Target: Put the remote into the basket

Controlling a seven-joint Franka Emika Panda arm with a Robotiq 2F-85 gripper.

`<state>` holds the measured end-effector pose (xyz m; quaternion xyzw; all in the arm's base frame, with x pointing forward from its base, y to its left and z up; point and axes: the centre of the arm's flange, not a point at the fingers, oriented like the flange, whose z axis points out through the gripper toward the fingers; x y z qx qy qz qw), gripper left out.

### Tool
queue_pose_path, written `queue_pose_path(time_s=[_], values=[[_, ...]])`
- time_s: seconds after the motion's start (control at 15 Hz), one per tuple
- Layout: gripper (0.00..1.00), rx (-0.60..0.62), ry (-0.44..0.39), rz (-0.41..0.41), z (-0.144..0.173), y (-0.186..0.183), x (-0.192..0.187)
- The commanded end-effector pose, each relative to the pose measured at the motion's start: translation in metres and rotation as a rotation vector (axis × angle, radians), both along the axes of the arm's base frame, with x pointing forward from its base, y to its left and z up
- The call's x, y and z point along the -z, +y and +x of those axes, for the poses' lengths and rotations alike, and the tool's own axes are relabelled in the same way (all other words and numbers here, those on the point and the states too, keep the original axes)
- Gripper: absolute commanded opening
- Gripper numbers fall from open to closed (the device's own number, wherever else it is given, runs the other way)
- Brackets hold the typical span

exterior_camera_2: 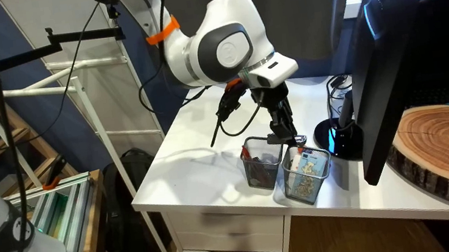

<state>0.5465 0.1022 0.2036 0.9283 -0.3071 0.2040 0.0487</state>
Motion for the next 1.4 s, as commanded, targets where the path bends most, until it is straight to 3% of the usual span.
queue_pose_path(time_s=[0.0,0.27,0.53,1.33], values=[[0.12,0.052,-0.018,0.019,0.004,0.000,-0.003],[0.12,0.054,-0.020,0.021,-0.005,-0.001,-0.009],[0.12,0.119,-0.074,0.017,-0.014,-0.017,-0.025],[0.12,0.065,-0.034,0.024,-0.028,-0.009,-0.020]])
